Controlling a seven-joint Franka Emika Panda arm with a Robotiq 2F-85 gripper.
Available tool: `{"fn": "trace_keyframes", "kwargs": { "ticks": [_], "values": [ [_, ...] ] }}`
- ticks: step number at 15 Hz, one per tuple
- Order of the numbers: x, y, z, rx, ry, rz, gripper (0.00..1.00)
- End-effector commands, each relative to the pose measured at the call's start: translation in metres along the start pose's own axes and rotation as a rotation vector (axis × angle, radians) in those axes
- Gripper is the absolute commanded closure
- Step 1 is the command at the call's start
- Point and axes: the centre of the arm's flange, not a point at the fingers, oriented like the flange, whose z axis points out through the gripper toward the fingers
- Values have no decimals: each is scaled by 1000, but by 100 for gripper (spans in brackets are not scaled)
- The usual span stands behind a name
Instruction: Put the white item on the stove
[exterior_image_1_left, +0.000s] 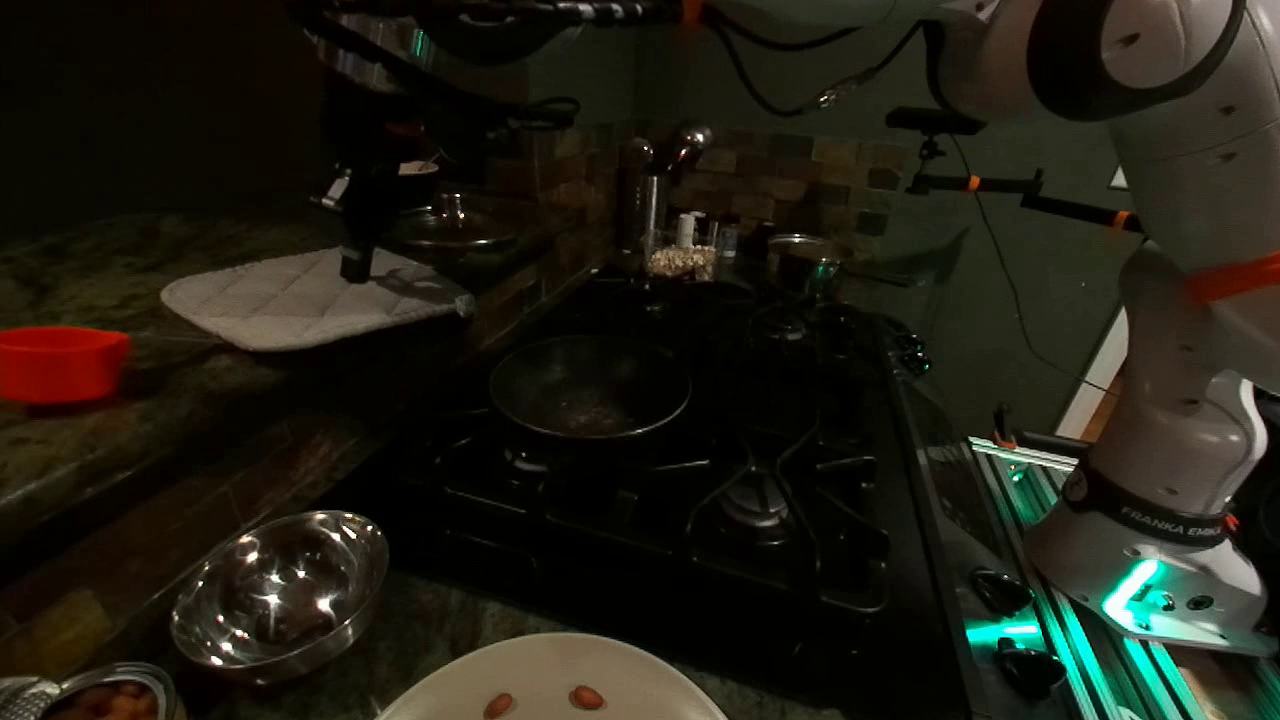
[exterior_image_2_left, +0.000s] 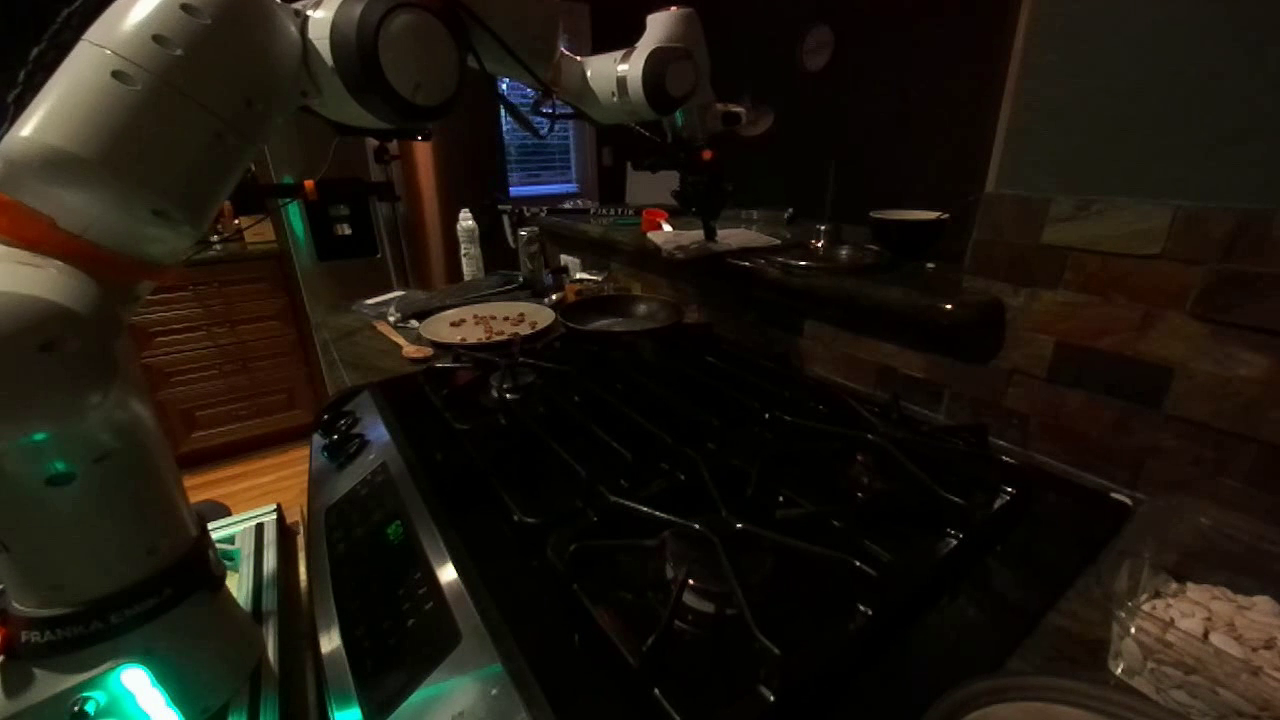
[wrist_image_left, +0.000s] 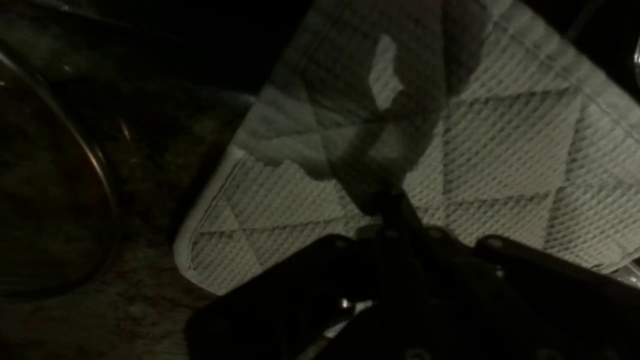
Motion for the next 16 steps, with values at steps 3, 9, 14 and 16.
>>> {"fn": "trace_keyframes", "kwargs": {
  "ticks": [3,9,14,16],
  "values": [
    [-13,-9,-24,-28,-42,-32,100],
    [-13,-16,-45,-30,-30,-39,100],
    [-48,2,-89,-7,-144,-43,100],
    [-67,19,-115,9,-155,-33,100]
  ]
}}
